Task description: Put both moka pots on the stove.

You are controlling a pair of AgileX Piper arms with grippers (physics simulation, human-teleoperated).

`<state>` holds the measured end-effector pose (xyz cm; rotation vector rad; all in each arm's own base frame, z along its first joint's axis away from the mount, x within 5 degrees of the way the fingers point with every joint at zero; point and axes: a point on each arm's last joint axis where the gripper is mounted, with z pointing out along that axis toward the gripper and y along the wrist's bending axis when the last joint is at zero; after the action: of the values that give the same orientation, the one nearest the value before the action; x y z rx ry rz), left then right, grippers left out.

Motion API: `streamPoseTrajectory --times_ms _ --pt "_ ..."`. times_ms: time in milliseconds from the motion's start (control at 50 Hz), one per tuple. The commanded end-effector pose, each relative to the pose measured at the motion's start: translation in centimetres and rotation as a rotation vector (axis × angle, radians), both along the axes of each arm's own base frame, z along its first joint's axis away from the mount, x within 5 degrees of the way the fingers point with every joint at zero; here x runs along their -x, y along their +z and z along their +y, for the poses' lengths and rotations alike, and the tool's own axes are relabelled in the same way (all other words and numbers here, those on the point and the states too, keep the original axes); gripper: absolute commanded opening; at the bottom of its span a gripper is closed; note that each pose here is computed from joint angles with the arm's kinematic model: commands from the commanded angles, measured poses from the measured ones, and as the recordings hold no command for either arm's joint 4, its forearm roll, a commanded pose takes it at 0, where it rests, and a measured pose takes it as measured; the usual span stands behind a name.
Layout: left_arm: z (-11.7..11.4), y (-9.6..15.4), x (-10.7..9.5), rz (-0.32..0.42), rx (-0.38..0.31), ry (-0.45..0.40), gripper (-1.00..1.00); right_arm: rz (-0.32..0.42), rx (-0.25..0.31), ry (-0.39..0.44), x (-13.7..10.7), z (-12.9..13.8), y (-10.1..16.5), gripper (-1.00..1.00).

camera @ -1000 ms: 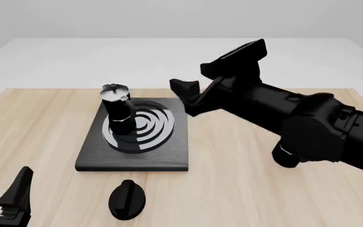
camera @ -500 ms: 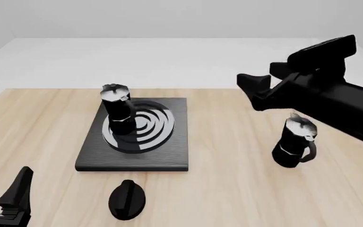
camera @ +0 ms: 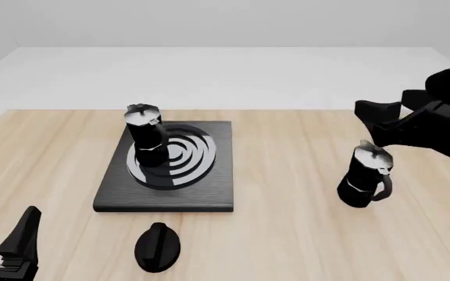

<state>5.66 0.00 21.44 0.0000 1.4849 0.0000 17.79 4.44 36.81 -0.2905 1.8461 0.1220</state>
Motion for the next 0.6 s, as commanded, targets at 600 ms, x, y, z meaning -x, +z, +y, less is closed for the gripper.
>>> streamPoseTrajectory --times_ms 600 --pt "0.0 0.0 0.0 0.0 0.0 0.0 1.0 0.134 0.042 -0.232 0.1 -4.4 -3.0 1.0"
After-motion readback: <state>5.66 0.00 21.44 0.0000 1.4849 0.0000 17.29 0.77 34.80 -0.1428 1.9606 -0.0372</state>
